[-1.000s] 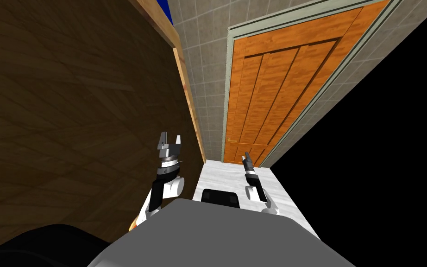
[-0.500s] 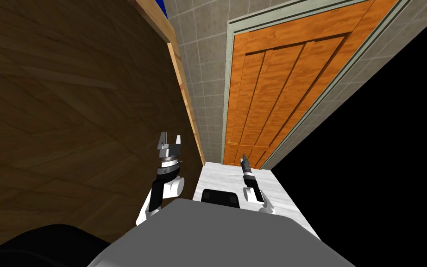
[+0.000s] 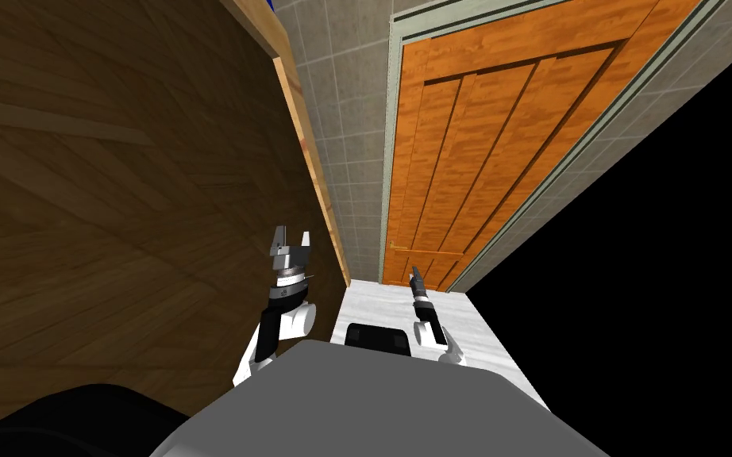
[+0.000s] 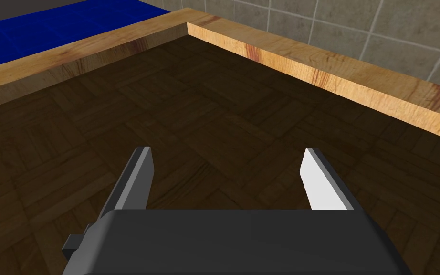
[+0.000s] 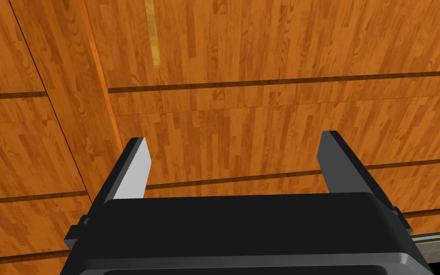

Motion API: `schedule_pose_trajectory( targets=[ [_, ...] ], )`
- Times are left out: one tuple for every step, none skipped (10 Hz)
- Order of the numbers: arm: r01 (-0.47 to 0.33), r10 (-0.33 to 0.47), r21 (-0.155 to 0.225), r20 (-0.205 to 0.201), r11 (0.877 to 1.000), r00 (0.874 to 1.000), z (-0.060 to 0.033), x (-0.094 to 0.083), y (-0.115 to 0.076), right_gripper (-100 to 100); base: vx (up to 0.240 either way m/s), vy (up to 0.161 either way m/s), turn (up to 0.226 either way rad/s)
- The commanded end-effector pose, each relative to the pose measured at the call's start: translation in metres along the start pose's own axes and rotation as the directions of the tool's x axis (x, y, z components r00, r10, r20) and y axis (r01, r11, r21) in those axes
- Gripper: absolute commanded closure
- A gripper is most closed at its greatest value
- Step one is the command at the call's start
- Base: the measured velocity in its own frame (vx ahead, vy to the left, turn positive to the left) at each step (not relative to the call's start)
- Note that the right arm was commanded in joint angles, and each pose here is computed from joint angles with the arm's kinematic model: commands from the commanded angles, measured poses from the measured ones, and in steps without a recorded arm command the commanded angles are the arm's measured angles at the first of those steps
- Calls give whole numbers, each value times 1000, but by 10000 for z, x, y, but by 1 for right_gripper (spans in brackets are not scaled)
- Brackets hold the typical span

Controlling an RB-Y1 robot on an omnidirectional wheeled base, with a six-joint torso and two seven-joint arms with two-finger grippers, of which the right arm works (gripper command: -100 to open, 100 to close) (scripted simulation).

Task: Pull the door open

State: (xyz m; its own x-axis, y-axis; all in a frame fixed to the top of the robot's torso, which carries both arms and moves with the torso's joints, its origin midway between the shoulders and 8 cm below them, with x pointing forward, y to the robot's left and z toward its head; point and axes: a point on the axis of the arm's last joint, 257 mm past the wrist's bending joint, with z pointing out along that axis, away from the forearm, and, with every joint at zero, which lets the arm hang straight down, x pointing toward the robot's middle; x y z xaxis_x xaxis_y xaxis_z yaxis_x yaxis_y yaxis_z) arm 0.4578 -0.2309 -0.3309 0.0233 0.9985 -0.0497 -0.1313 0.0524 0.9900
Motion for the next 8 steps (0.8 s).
schedule_pose_trajectory(
  targets=[
    [-3, 3, 16, -2, 1000, 1000, -15, 32, -81, -100, 85, -9, -28],
    [-6, 6, 27, -3, 1000, 1000, -25, 60, -128, -100, 89, -1, -23],
    [-8, 8, 37, -4, 999, 1000, -35, 89, -174, -100, 90, 18, -28],
    [-12, 13, 55, -7, 998, 1000, -55, 147, -255, -100, 122, 14, -46],
    [-18, 19, 70, -9, 997, 1000, -73, 205, -322, -100, 145, 20, -57],
    [-23, 24, 85, -12, 996, 1000, -92, 265, -387, -100, 179, 33, -59],
    [-23, 24, 85, -12, 996, 1000, -92, 265, -387, -100, 124, 24, -16],
    [-28, 30, 97, -14, 995, 999, -108, 318, -436, -100, 105, 21, -28]
  ],
)
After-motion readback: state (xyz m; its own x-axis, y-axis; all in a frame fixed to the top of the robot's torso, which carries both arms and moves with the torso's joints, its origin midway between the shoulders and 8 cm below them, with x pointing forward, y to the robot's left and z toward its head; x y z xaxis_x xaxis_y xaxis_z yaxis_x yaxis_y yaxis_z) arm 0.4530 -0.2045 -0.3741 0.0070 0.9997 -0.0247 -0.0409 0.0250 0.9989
